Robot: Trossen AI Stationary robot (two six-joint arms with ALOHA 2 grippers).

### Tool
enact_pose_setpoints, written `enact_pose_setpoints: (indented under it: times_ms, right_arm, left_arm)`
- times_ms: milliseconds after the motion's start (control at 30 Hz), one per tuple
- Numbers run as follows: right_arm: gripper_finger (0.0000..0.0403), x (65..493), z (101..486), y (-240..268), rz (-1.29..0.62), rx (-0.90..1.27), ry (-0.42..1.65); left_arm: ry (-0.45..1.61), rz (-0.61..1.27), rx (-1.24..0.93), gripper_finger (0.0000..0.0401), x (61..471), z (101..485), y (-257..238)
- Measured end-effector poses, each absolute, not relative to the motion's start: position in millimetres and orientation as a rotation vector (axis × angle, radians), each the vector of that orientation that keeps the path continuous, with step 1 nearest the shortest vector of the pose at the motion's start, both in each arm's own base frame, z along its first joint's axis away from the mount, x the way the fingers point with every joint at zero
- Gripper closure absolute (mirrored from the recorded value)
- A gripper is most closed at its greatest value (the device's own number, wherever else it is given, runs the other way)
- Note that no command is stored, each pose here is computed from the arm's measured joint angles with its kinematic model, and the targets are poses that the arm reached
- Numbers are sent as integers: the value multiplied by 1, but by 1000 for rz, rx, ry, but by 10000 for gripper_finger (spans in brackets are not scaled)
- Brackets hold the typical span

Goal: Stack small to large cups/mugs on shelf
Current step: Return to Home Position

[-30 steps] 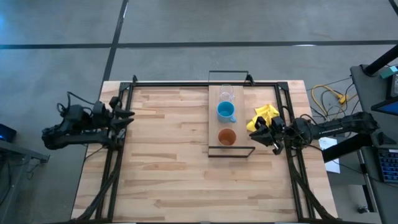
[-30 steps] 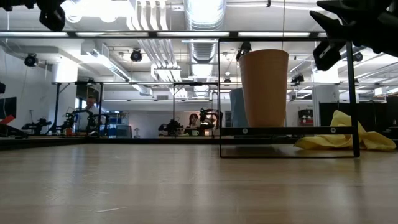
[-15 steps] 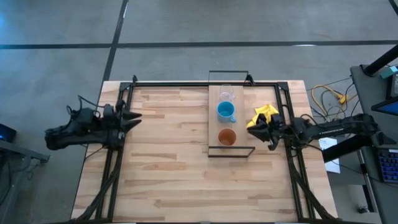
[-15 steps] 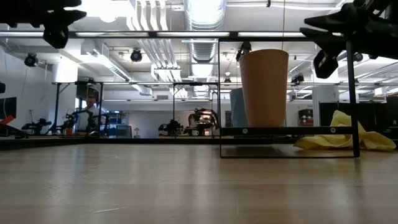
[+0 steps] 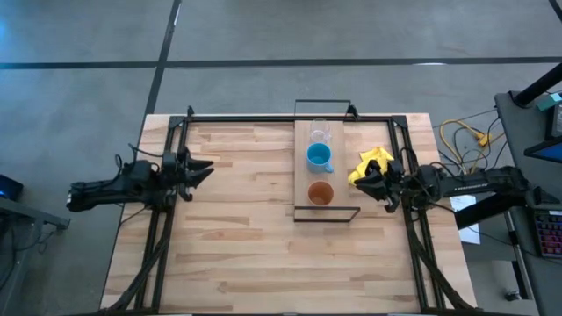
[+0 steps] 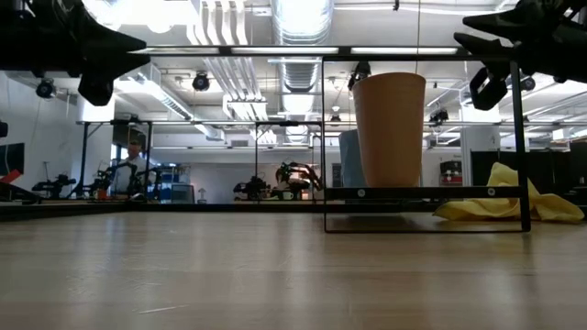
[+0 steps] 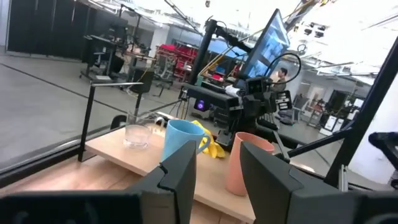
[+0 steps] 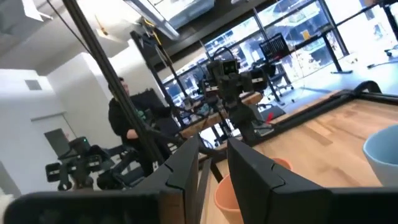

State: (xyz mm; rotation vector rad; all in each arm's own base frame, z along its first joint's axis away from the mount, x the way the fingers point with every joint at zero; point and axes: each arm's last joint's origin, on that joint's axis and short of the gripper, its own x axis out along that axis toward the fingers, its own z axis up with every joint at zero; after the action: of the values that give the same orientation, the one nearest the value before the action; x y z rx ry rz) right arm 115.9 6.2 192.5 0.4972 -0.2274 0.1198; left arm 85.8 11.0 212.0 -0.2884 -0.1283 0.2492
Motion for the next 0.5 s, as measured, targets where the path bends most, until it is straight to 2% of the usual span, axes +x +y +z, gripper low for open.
enact_pose_setpoints:
  times_ms: [500]
  right_arm:
    - [318, 94, 191, 5, 123, 488, -237]
  left_arm:
    - [-156, 248, -289, 290, 90, 202, 11]
